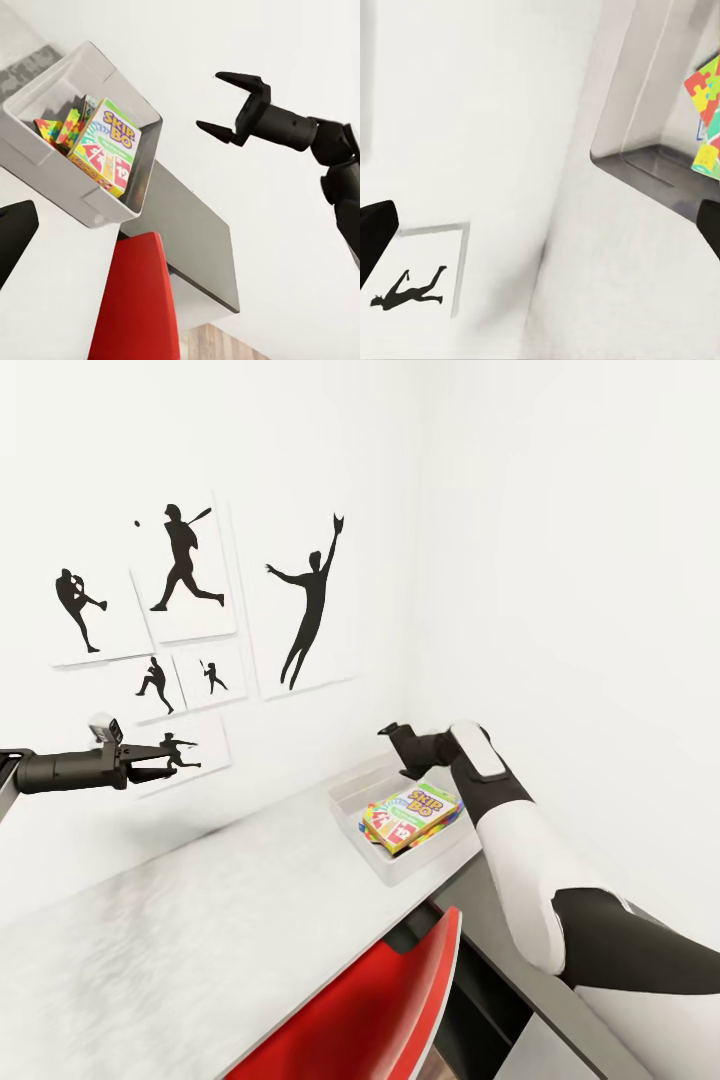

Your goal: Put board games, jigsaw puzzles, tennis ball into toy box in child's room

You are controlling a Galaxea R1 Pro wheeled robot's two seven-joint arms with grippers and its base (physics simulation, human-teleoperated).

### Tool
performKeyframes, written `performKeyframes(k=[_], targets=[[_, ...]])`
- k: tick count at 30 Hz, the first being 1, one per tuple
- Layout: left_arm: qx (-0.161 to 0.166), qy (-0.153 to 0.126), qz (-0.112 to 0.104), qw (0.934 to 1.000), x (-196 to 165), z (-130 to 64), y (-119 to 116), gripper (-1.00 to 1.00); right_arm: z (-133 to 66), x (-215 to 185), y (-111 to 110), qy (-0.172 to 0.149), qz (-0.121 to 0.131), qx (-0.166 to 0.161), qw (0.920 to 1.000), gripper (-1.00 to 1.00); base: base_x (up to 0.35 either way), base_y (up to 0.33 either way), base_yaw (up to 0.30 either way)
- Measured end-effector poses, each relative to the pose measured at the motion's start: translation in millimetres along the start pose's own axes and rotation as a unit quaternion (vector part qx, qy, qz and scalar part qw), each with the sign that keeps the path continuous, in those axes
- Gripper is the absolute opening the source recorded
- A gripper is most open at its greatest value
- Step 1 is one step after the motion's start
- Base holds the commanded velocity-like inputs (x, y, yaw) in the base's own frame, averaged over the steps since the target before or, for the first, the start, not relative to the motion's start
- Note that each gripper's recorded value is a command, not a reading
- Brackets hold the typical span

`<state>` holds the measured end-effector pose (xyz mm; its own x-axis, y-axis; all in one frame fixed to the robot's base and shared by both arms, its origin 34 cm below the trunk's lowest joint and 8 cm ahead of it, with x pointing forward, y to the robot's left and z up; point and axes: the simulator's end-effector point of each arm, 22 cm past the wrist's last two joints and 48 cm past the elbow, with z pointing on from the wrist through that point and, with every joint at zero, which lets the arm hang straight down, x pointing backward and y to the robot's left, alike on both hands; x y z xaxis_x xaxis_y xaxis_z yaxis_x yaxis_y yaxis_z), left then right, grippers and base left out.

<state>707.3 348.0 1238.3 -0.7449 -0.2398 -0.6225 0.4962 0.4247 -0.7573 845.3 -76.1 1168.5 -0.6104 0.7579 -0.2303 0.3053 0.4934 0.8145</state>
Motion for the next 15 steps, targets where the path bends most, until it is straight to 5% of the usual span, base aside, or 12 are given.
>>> performKeyframes(k=[15], targets=[[-0.001,0.0,0.0,1.0,-0.3,-1.4,0.5,1.0,-1.7,2.3,9.3,0.005,-0.002,-0.019,0.9998,1.0,0.0,0.0,0.0]])
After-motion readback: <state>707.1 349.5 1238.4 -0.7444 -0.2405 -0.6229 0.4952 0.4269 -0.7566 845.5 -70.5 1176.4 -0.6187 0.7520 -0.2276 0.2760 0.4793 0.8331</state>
